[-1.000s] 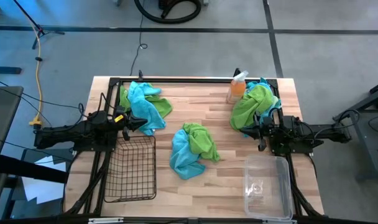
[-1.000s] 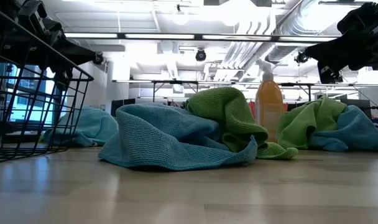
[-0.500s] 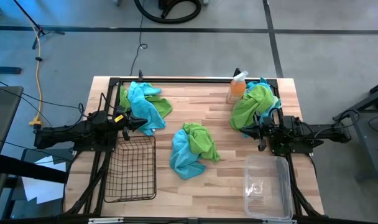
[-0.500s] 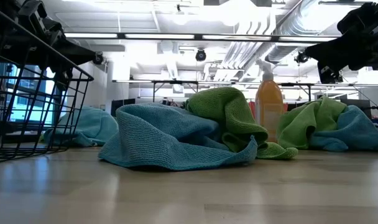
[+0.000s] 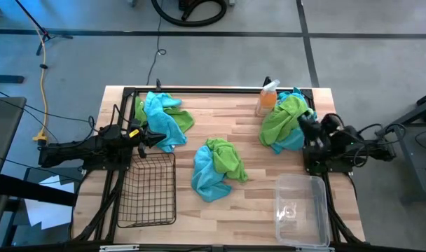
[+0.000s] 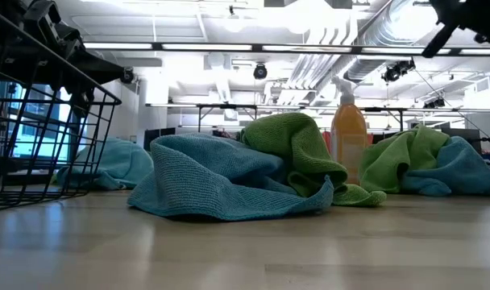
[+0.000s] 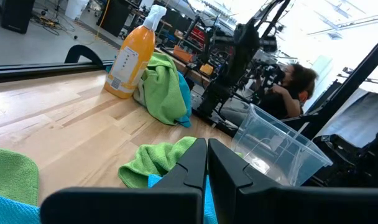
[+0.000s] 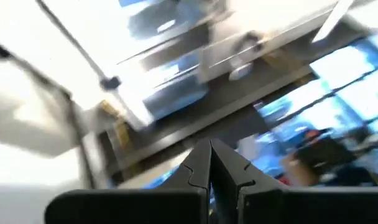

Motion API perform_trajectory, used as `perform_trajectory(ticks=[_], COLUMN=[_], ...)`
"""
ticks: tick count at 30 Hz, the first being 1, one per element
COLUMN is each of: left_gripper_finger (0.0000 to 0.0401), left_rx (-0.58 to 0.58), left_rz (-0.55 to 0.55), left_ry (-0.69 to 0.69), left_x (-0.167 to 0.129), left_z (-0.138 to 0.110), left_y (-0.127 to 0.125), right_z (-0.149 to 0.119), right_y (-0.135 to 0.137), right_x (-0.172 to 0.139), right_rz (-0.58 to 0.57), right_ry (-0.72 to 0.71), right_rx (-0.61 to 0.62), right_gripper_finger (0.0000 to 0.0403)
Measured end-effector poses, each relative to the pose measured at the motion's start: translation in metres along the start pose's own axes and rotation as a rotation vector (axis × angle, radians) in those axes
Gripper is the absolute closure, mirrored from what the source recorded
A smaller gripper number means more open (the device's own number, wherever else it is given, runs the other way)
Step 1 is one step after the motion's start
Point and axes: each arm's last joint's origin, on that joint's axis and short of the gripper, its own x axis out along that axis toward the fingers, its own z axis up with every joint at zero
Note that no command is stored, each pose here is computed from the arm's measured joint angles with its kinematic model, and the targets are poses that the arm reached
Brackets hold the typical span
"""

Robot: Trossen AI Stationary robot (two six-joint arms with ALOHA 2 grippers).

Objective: Sort microfiber towel by color & place in baskets
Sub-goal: Put the green microfiber cloth into the black wire basket

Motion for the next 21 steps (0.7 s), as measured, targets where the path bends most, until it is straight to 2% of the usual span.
perform_trajectory(ticks=[2, 4, 7, 11, 14, 17, 19, 21], left_gripper_finger=[0.0398, 0.0398, 0.0398, 0.0398, 0.0398, 0.0398, 0.0398, 0.0398], left_rx=[0.000, 0.000, 0.000, 0.000, 0.000, 0.000, 0.000, 0.000], left_rz=[0.000, 0.001, 0.000, 0.000, 0.000, 0.000, 0.000, 0.000], left_ry=[0.000, 0.000, 0.001, 0.001, 0.001, 0.000, 0.000, 0.000], left_x=[0.000, 0.000, 0.000, 0.000, 0.000, 0.000, 0.000, 0.000], left_z=[0.000, 0.000, 0.000, 0.000, 0.000, 0.000, 0.000, 0.000], left_y=[0.000, 0.000, 0.000, 0.000, 0.000, 0.000, 0.000, 0.000], right_z=[0.012, 0.019, 0.029, 0.037, 0.033, 0.018, 0.007, -0.002], right_y=[0.006, 0.012, 0.017, 0.022, 0.023, 0.021, 0.018, 0.014], right_x=[0.008, 0.018, 0.033, 0.051, 0.064, 0.073, 0.078, 0.081], right_rz=[-0.023, -0.079, -0.285, -0.571, -0.743, -0.882, -0.989, -1.132], right_ry=[0.011, 0.109, 0.323, 0.578, 0.712, 0.867, 0.935, 0.945], right_rx=[-0.024, -0.067, -0.149, -0.203, -0.168, -0.142, -0.136, -0.087], right_gripper_finger=[0.0402, 0.0400, 0.0379, 0.0317, 0.0257, 0.0203, 0.0176, 0.0163])
